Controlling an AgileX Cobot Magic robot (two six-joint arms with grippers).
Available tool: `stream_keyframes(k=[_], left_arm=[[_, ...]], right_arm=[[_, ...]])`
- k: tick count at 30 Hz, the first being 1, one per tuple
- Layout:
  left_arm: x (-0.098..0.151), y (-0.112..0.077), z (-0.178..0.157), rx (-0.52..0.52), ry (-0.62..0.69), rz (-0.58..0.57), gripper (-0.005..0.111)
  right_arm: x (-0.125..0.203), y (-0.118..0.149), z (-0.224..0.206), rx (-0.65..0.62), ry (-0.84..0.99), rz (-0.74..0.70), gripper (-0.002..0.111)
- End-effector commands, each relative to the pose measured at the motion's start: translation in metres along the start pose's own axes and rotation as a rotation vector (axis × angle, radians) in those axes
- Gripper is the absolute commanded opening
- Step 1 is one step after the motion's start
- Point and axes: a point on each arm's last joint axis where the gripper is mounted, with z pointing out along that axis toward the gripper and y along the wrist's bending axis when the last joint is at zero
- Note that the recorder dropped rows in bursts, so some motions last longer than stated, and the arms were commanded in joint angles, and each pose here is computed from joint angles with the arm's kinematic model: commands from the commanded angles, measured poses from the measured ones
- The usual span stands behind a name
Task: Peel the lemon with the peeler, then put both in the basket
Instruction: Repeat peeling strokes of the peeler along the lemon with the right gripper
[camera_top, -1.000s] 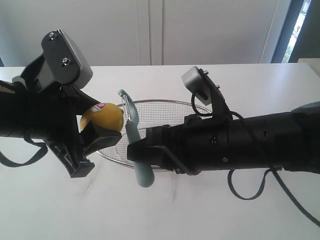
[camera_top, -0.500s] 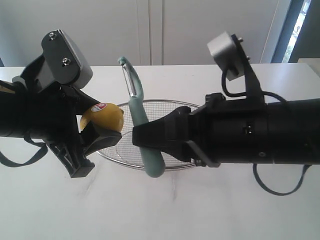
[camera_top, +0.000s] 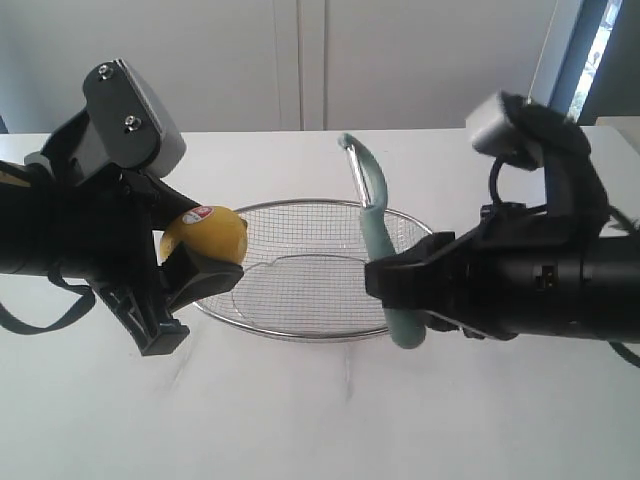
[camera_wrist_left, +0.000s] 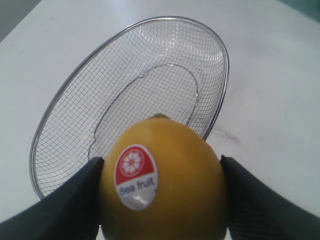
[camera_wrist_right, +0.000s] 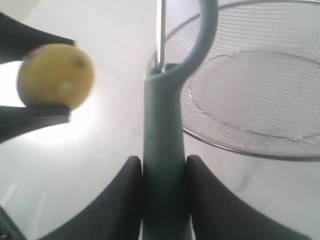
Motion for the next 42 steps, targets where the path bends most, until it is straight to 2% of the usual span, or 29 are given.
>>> stream_keyframes(k=[1,8,13,17,31,35,42], left_arm=[[0.000,-0.003,-0.001,0.013,-0.005,-0.017,0.000],[0.000,-0.003,-0.001,0.013,-0.005,-0.017,0.000],[0.000,-0.003,-0.001,0.013,-0.005,-0.017,0.000],[0.000,-0.003,-0.001,0.013,-0.005,-0.017,0.000],[0.000,-0.003,-0.001,0.013,-0.005,-0.017,0.000],[0.000,-0.003,-0.001,0.013,-0.005,-0.017,0.000],[0.000,-0.003,-0.001,0.013,-0.005,-0.017,0.000]], right_arm=[[0.016,-0.021,0.023,0.090,0.070,0.068,0.000],[0.039,-0.037,0.064,0.102,0.265,0.224,0.000],[0.039,-0.021,0.086,-0.056,0.306,0.217,0.000],[0.032,-0.006,0.097,-0.190,0.264,0.221,0.000],[0.019,0.010,0.096,-0.329,0.255,0.224,0.000],[0.015,0.013,0.091,-0.339,0.237,0.213,0.000],[0.001,0.015,0.072,-0.283,0.127,0.161,0.000]])
